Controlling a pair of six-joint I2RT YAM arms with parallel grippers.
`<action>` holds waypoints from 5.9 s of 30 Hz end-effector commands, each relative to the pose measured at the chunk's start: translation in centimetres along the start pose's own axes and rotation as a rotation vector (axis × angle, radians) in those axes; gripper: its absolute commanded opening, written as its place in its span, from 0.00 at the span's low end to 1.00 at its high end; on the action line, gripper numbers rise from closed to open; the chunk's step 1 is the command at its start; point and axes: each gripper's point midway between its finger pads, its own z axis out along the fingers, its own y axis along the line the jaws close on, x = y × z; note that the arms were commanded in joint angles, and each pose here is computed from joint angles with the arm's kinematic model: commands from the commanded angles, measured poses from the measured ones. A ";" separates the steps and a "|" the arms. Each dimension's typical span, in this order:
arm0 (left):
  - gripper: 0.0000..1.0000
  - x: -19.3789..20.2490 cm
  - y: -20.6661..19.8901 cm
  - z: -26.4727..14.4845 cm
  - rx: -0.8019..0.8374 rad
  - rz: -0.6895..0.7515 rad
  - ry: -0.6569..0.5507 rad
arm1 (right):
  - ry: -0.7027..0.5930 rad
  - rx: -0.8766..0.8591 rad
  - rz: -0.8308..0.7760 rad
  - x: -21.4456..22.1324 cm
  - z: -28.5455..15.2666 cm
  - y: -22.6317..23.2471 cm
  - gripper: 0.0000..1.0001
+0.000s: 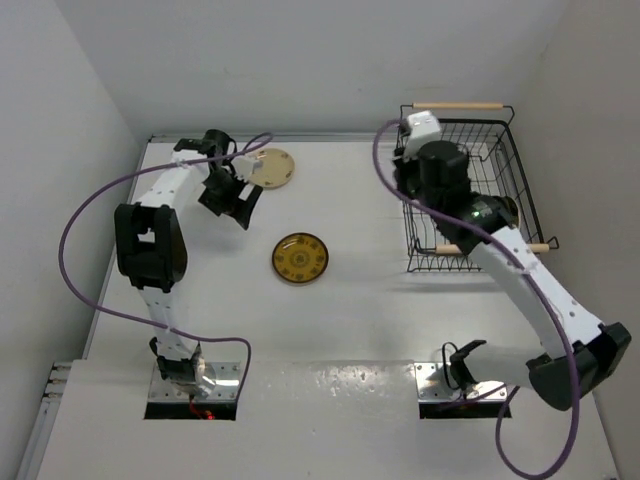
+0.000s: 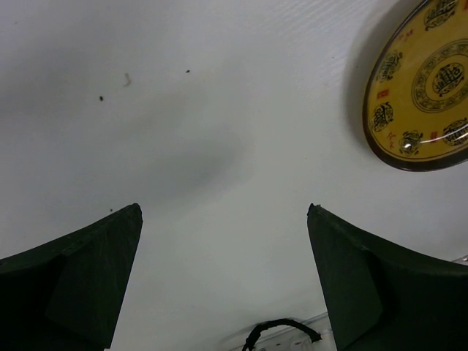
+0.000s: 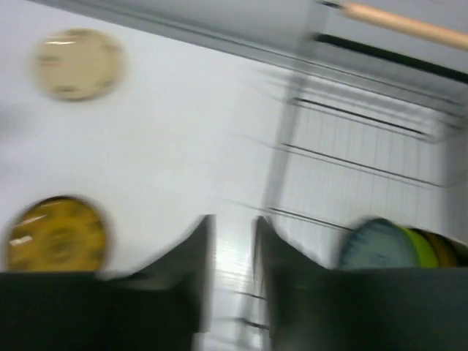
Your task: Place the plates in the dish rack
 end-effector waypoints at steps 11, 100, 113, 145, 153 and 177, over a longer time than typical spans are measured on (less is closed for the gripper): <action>1.00 1.1 3.3 -7.5 -0.221 -0.094 -0.151 | 0.386 -0.497 0.242 11.1 7.1 26.3 0.86; 1.00 3.1 3.7 -5.8 -0.161 -0.126 -0.123 | 0.639 0.467 -0.379 17.3 4.7 -11.2 0.00; 1.00 1.3 4.5 -5.6 -0.154 -0.122 -0.141 | 0.435 0.471 -0.272 8.3 4.0 -12.4 0.68; 1.00 -16.5 12.0 9.1 -0.093 -0.435 -0.476 | 0.119 -0.047 0.294 6.6 1.0 2.5 0.86; 1.00 -16.7 11.1 11.1 -0.045 -0.421 -0.467 | 0.134 -0.064 0.244 6.1 1.6 4.0 0.85; 0.00 -19.1 2.8 1.2 0.206 -0.140 -0.607 | 0.169 -0.308 0.150 6.1 0.6 8.3 0.86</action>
